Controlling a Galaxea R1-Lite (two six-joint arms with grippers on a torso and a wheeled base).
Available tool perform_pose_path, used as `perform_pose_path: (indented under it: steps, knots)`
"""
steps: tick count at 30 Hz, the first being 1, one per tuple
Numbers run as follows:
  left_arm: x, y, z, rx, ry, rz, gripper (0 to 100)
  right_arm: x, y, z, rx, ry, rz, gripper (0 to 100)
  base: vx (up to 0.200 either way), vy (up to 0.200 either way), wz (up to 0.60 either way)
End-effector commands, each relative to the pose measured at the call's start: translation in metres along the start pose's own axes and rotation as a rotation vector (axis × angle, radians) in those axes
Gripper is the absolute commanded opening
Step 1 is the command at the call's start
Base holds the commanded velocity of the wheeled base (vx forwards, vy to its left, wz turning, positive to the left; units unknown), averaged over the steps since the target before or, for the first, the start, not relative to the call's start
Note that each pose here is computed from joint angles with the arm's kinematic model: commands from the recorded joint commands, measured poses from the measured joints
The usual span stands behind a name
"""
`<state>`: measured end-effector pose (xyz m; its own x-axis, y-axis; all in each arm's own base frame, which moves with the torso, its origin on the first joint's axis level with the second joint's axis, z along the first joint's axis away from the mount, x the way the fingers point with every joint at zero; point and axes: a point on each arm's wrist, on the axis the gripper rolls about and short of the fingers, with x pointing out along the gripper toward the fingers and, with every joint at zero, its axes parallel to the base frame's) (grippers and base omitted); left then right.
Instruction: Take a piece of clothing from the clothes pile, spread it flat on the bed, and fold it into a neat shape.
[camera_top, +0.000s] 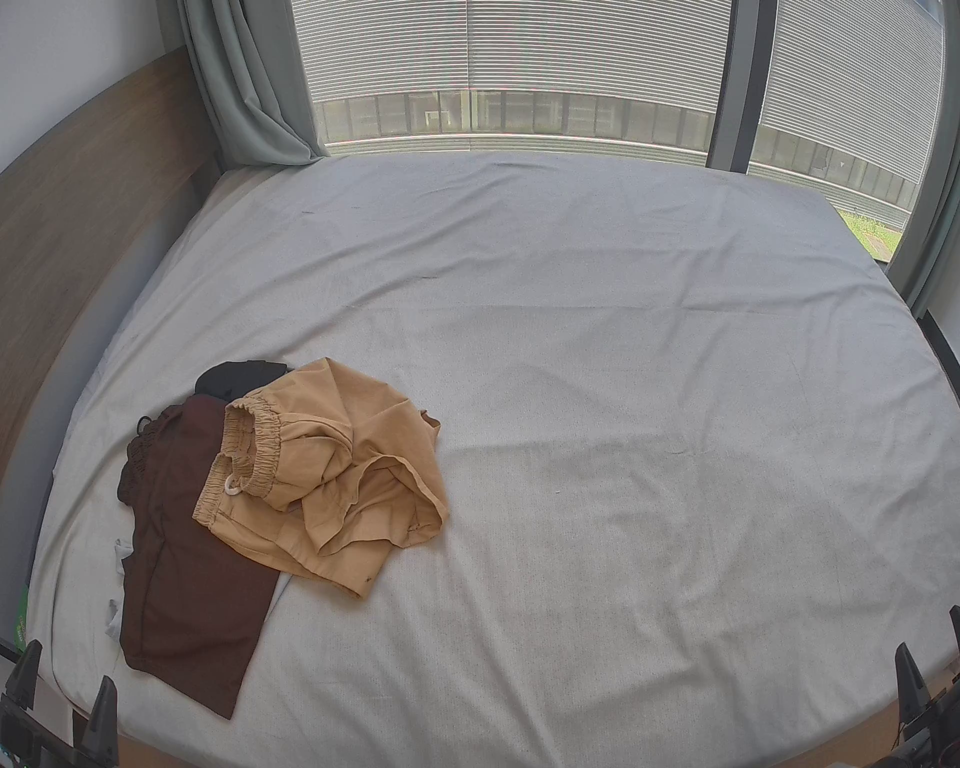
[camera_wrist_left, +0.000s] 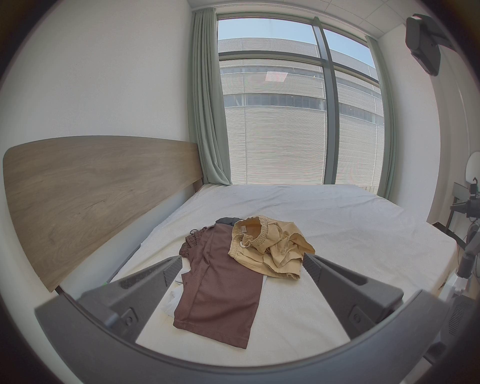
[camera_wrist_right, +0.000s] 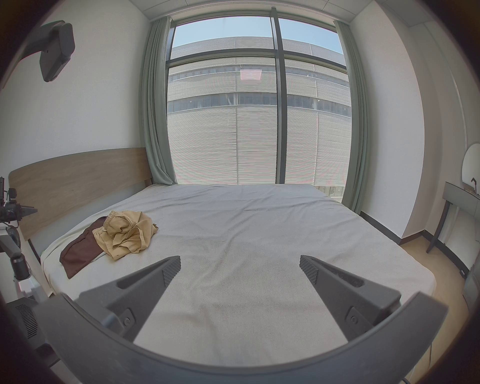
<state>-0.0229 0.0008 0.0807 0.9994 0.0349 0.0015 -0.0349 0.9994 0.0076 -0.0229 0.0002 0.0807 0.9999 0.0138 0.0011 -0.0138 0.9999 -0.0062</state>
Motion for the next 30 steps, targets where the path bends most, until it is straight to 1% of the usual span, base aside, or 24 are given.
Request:
perform_pose_path:
  steps: [1, 30]
  knots:
    - [0.0001, 0.0, -0.0054, -0.006, 0.003, 0.002, 100, 0.0003, 0.0001, -0.0047, 0.002, 0.004, 0.0, 100, 0.0, 0.0, 0.0]
    - [0.0001, 0.0, -0.0051, -0.032, 0.0, 0.008, 100, 0.0003, 0.0001, -0.0048, 0.002, 0.006, 0.0, 100, 0.0, 0.0, 0.0]
